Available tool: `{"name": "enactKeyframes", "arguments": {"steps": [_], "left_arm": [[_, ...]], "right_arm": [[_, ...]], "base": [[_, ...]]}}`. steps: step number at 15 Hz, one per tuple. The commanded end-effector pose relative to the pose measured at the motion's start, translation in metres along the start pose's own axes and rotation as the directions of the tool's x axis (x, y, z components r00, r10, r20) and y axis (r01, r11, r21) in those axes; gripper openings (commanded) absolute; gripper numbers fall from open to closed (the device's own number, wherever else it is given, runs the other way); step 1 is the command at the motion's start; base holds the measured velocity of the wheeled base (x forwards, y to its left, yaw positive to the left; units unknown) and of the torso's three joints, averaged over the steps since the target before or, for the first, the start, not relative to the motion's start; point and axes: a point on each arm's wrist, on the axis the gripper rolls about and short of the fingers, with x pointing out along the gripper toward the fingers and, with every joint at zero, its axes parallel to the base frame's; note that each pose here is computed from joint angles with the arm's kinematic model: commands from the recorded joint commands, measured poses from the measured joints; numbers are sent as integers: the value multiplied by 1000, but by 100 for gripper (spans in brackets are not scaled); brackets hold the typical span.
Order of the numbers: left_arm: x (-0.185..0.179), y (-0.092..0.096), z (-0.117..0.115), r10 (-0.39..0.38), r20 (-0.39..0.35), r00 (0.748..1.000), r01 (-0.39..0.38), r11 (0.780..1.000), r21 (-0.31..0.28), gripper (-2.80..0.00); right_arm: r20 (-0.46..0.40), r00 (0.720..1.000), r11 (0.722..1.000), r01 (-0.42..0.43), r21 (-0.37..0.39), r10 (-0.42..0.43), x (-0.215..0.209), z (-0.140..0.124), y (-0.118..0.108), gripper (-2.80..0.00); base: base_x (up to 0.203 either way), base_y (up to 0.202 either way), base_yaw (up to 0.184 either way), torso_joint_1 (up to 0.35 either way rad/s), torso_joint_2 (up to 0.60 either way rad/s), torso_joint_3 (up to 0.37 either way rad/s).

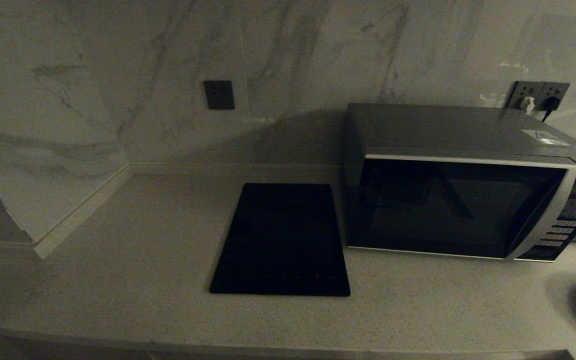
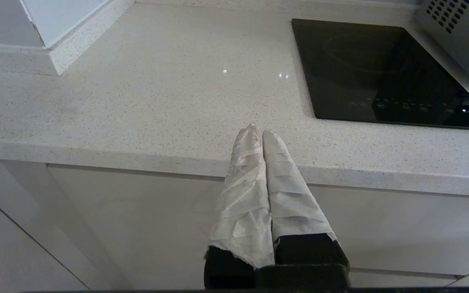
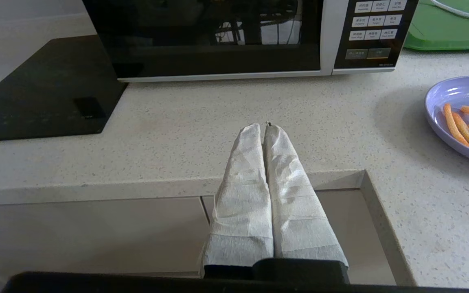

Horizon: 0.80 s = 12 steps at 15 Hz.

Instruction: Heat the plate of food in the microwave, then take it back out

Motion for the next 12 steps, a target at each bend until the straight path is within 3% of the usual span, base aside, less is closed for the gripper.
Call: {"name": "enactKeyframes", "arguments": {"steps": [1, 12], "left_arm": [[0, 0, 0, 1, -1, 1000, -1, 1000, -1, -280], [0, 0, 0, 1, -1, 1000, -1, 1000, -1, -280]], "right_arm": [[-3, 1000, 1000, 0, 1, 0, 0, 0, 0, -280], [-3, 1000, 1000, 3, 4, -3, 0, 0, 0, -280]], "base": [[0, 0, 0, 0, 0, 0], [0, 0, 0, 0, 0, 0]]}}
